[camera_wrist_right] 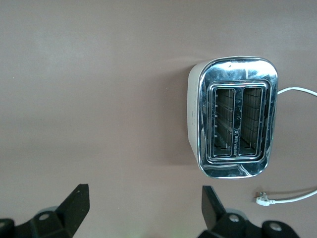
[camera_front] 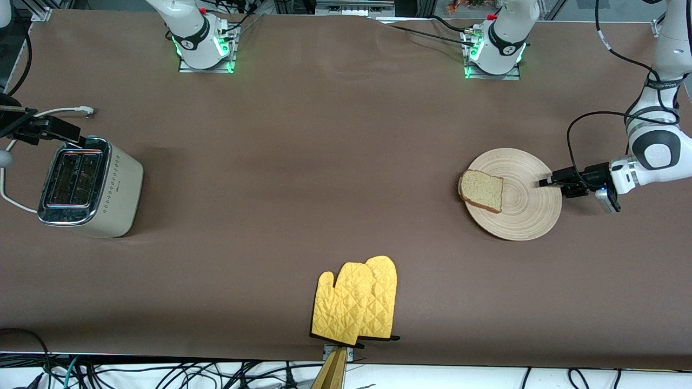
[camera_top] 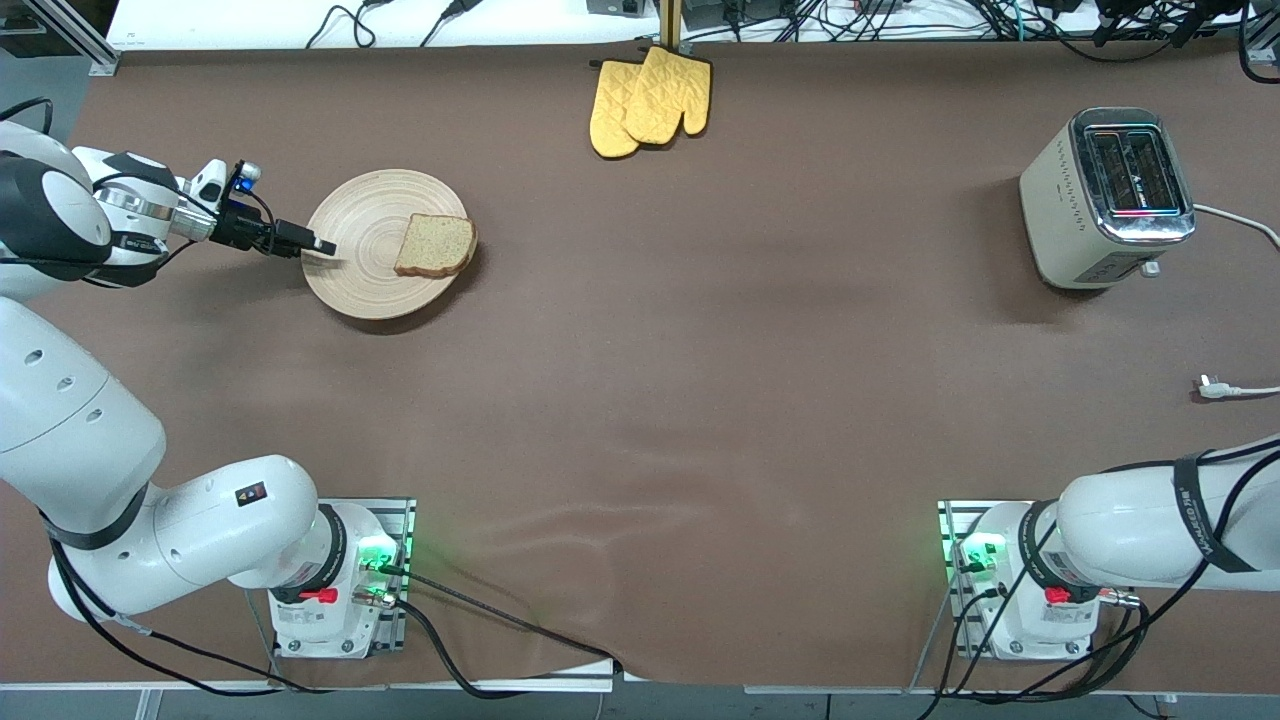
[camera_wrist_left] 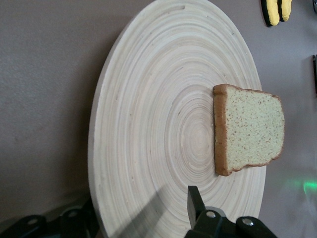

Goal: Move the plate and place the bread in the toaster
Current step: 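Grip the wooden plate's rim with the left gripper, then slide the plate with bread toward the toaster with the left gripper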

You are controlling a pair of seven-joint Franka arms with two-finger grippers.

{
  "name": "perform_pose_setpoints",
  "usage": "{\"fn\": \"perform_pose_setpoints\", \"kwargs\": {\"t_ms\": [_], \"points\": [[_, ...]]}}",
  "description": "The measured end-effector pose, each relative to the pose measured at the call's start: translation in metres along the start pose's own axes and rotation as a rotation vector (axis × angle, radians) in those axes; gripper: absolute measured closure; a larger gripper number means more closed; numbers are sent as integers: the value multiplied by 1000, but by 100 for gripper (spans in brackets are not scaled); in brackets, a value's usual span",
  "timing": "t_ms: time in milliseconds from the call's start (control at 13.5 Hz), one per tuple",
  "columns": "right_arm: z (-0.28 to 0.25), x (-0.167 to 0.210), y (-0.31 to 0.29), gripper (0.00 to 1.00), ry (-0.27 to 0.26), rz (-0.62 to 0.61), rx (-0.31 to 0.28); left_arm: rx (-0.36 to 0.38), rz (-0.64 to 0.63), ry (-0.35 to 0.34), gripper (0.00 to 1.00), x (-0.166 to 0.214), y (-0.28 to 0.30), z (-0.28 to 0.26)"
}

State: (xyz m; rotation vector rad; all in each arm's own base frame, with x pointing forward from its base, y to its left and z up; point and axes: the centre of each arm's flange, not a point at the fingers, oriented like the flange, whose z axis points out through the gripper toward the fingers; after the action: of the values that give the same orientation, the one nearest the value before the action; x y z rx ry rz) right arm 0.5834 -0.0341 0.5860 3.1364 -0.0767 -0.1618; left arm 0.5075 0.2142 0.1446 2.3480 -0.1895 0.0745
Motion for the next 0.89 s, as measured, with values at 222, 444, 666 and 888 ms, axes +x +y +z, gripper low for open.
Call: {"fn": "perform_pose_setpoints", "kwargs": {"t_ms": [222,444,666,888], "points": [[0,0,0,0,0,0,0,-3,-32,-3,48,-1,0,1],[0,0,0,0,0,1,0,-11,-60,-7,59,-2,-2,7],[0,0,1,0,0,1,0,-17,-94,-11,63,-3,-3,11],[0,0,1,0,0,1,0,-40,-125,-7,83,-1,1,11]]}}
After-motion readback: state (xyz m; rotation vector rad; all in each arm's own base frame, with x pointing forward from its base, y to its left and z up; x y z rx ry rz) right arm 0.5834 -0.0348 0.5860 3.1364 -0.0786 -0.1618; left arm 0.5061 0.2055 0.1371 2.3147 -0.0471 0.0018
